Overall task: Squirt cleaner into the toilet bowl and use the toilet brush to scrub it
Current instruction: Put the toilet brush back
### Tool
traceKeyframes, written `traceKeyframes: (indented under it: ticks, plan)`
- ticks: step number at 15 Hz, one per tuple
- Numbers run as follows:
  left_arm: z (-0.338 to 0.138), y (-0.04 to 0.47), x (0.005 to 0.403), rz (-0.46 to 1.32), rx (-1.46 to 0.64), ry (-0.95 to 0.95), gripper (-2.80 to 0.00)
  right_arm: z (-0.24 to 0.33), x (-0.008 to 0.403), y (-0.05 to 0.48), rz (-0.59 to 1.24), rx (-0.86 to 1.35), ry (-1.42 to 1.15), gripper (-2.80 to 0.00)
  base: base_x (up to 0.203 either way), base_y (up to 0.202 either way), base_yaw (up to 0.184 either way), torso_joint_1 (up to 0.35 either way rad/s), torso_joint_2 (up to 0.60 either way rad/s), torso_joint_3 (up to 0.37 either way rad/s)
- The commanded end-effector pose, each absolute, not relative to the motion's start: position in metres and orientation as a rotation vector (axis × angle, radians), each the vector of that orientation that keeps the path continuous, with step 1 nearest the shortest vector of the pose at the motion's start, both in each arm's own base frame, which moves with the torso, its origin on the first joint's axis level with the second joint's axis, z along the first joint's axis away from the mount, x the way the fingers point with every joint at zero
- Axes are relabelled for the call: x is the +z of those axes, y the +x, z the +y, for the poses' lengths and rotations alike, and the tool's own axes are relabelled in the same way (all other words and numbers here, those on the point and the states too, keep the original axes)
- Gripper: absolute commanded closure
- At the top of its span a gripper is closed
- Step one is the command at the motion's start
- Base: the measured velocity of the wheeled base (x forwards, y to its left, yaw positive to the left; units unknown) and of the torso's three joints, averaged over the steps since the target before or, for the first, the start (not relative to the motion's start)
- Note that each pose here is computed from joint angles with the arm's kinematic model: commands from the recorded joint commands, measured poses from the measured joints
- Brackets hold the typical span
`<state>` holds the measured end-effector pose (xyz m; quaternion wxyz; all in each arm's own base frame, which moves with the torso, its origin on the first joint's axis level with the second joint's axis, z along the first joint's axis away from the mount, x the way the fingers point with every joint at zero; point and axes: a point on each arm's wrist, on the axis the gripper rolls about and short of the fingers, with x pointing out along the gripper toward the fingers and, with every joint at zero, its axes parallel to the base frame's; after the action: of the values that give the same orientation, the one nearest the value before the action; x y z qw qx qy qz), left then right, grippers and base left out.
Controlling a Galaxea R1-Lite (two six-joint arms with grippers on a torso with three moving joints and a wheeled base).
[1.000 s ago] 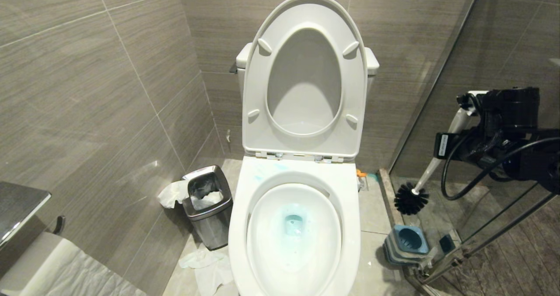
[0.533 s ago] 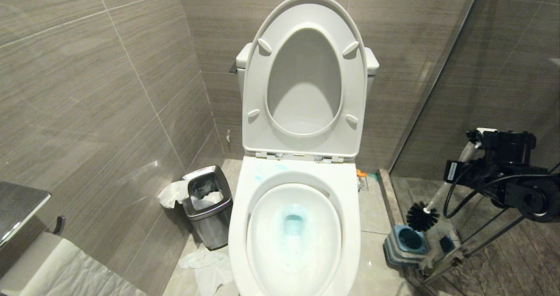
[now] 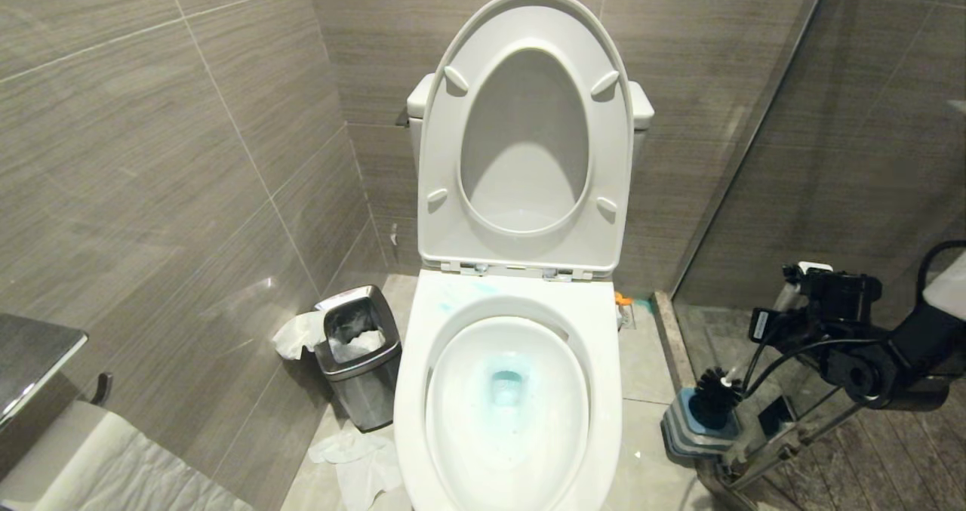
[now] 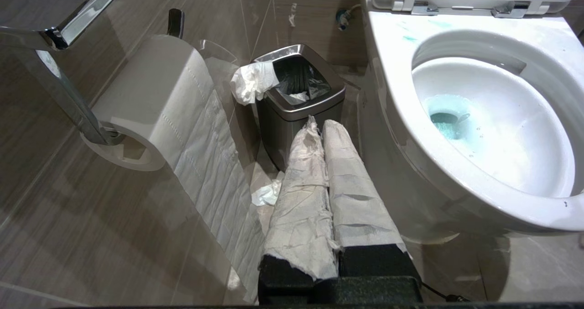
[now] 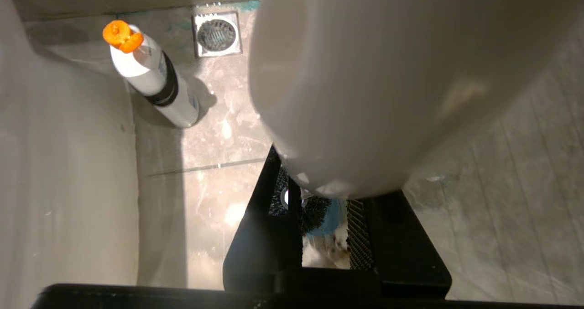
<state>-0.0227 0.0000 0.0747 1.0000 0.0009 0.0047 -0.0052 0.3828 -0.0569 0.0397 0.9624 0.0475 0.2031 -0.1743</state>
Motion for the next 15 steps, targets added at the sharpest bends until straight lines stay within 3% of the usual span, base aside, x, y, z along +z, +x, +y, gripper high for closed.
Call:
traceKeyframes:
  ticks: [1,15]
  plan:
    - [0.000,-0.023,0.074,0.011,-0.011,0.002,0.00,-0.058,0.010,0.389,0.447,-0.355,0.094,0.00,0.000,0.000,0.000,0.000,0.00,0.000]
    - [0.000,-0.023,0.074,0.011,-0.011,0.002,0.00,-0.075,-0.022,0.402,0.408,-0.400,0.092,0.00,0.000,0.000,0.000,0.000,0.00,0.000]
